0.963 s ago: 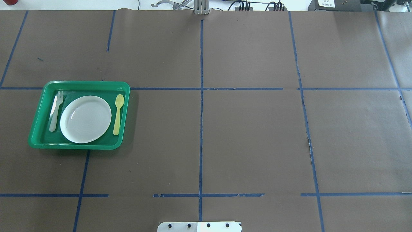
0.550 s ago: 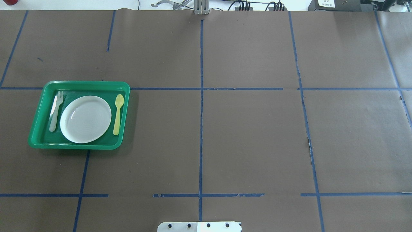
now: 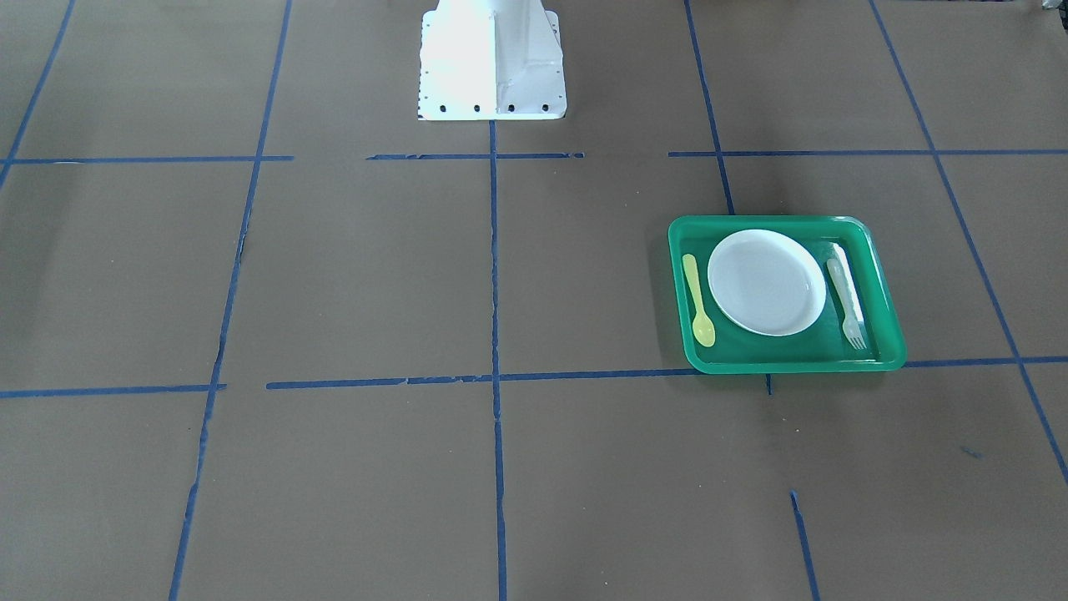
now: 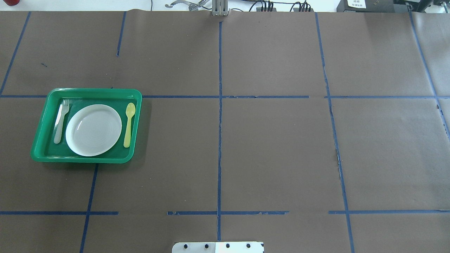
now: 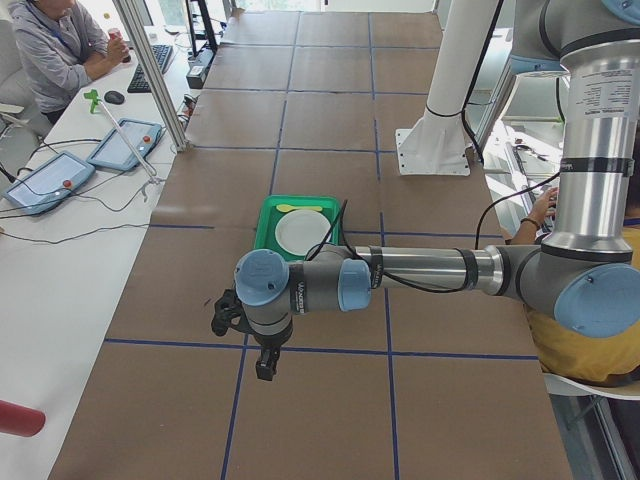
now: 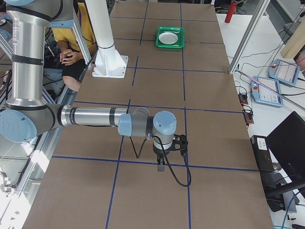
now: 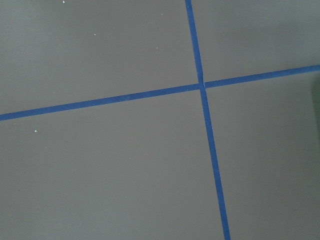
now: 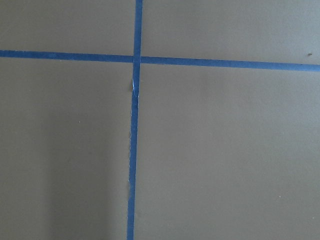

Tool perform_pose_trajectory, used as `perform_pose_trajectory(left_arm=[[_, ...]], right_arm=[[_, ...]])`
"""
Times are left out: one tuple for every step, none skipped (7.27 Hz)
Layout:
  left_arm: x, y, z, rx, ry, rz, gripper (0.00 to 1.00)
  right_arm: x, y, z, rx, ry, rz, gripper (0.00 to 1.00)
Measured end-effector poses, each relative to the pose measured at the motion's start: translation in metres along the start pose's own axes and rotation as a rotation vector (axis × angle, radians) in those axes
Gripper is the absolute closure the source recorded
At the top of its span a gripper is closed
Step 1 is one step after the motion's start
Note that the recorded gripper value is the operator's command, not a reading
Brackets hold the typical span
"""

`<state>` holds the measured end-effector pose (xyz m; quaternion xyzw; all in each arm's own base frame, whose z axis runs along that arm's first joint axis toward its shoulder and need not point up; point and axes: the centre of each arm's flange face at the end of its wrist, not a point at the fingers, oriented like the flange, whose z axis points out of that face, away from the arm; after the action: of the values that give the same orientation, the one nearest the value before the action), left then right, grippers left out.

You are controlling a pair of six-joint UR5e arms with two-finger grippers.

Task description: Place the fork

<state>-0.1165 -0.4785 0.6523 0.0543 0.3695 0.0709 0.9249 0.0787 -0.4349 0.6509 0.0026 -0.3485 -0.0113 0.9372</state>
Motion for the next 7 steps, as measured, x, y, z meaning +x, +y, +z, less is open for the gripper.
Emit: perform_pose_trajectory(left_arm=[[0.0003, -0.0017, -0.0016, 0.001, -0.007, 0.003, 0.0], [0.0003, -0.0019, -0.002, 0.001, -0.009, 0.004, 0.0], [0.0005, -0.0021, -0.0022, 0.002, -0.01, 0.004, 0.0], [0.0007, -0.0023, -0.002, 0.002, -0.01, 0.005, 0.0], [0.0019, -0.0031, -0.0027, 0.003, -0.01, 0.008, 0.0], [0.0039, -0.004, -0.0045, 0.007, -0.011, 0.013, 0.0], [0.0055, -0.0042, -0.0059, 0.01, -0.011, 0.016, 0.0]], right_arm=[[0.0, 0.0, 0.0, 0.0, 0.0, 0.0, 0.0], [0.0, 0.0, 0.0, 0.0, 0.0, -0.001, 0.0], [0.0001, 0.0, 0.0001, 0.0, 0.0, 0.0, 0.0], [0.0001, 0.0, 0.0001, 0.0, 0.0, -0.001, 0.0], [-0.0001, 0.0, -0.0001, 0.0, 0.0, -0.001, 0.0], [-0.0002, 0.0, -0.0002, 0.001, 0.0, -0.001, 0.0], [-0.0001, 0.0, -0.0001, 0.0, 0.0, -0.001, 0.0]])
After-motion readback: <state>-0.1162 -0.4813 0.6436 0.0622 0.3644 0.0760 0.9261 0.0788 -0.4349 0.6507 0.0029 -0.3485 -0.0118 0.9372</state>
